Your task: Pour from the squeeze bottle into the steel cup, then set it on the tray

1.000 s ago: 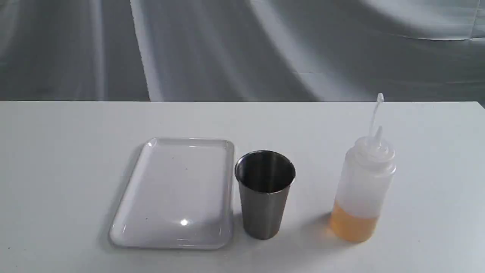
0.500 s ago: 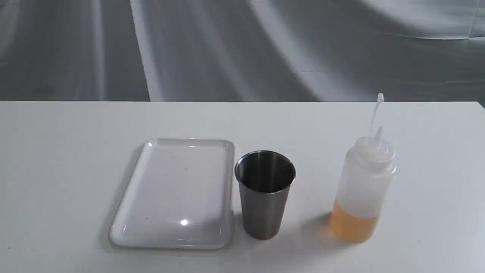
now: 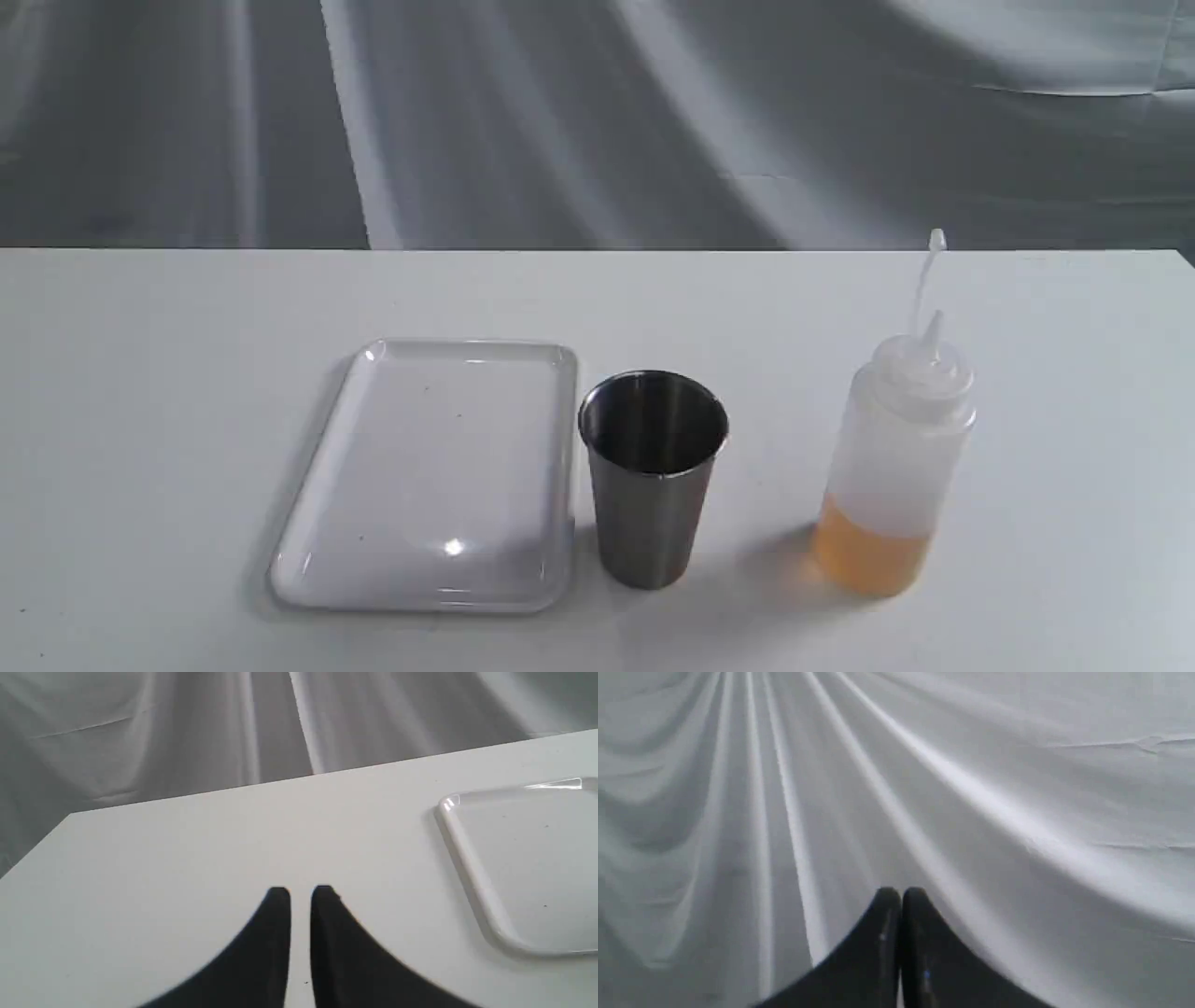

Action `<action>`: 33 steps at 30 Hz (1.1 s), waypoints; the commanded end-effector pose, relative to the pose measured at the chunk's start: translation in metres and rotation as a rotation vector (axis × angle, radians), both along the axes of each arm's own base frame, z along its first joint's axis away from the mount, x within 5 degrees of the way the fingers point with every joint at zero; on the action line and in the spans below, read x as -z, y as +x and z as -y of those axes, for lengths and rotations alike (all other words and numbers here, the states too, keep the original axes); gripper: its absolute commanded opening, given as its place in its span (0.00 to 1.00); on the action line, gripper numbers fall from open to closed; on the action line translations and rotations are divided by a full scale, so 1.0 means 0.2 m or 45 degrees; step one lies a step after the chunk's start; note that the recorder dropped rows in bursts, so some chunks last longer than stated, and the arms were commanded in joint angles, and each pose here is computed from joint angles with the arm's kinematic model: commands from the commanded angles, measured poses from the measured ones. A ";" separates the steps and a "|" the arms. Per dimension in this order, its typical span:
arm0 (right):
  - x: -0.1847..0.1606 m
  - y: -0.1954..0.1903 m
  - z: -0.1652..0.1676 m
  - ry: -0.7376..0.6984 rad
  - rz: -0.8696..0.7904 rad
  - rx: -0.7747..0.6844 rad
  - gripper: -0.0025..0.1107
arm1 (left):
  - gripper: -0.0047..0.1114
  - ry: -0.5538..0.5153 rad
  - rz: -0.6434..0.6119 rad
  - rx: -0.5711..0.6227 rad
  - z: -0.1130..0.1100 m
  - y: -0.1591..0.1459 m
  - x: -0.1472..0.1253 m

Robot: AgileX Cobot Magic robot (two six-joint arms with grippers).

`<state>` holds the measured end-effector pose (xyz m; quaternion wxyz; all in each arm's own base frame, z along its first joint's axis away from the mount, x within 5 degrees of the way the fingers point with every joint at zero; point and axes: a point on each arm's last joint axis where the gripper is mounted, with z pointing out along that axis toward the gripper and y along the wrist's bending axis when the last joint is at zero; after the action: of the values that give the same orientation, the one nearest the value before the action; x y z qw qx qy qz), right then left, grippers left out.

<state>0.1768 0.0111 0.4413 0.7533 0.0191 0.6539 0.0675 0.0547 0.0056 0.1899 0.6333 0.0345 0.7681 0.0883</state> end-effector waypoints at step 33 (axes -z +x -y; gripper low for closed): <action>0.99 -0.10 -0.07 -0.059 -0.191 -0.130 0.02 | 0.11 -0.001 0.007 0.000 0.00 0.00 0.00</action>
<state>0.1581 0.0254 0.2457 0.6931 -0.0359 0.7147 0.0868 0.0547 0.0056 0.1899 0.6333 0.0345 0.7681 0.0883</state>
